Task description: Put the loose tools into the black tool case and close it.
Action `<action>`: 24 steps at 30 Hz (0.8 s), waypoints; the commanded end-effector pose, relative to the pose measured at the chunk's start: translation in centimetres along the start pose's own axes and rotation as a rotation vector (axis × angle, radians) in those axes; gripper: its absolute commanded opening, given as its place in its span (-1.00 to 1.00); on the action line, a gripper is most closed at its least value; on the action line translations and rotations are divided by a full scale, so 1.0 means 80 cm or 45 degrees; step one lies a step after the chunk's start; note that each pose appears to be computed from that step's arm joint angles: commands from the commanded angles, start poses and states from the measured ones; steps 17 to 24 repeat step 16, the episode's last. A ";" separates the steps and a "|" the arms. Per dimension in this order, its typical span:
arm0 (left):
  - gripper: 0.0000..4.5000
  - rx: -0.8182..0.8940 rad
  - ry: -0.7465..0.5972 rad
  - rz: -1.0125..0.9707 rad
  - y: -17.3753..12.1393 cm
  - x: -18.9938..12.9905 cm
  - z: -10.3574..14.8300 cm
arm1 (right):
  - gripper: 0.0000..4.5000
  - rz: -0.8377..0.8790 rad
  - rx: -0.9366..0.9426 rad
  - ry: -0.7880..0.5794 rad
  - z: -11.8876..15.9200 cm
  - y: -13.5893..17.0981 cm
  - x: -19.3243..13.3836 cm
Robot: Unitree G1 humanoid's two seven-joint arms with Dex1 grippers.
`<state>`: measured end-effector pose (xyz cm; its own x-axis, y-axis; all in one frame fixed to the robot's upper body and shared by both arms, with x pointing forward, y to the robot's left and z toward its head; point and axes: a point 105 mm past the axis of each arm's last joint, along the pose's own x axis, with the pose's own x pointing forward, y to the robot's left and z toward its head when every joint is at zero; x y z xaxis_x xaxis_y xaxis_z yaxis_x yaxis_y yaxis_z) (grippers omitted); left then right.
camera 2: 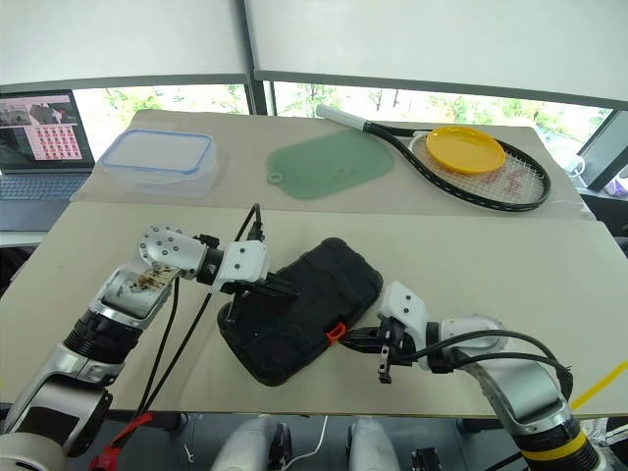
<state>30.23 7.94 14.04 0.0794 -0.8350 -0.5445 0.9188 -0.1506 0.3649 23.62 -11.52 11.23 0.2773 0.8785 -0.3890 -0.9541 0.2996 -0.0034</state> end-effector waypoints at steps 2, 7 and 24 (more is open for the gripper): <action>-0.34 -0.301 -0.026 0.044 -0.013 -0.033 -0.015 | -0.32 -0.010 -0.122 -0.020 0.038 -0.005 -0.060; 0.44 -0.549 -0.025 0.216 -0.034 -0.124 -0.017 | 0.47 -0.023 -0.069 0.069 0.049 -0.014 -0.135; 0.97 -0.794 0.096 0.409 -0.096 -0.220 -0.021 | 0.99 -0.060 0.014 0.056 0.061 -0.033 -0.190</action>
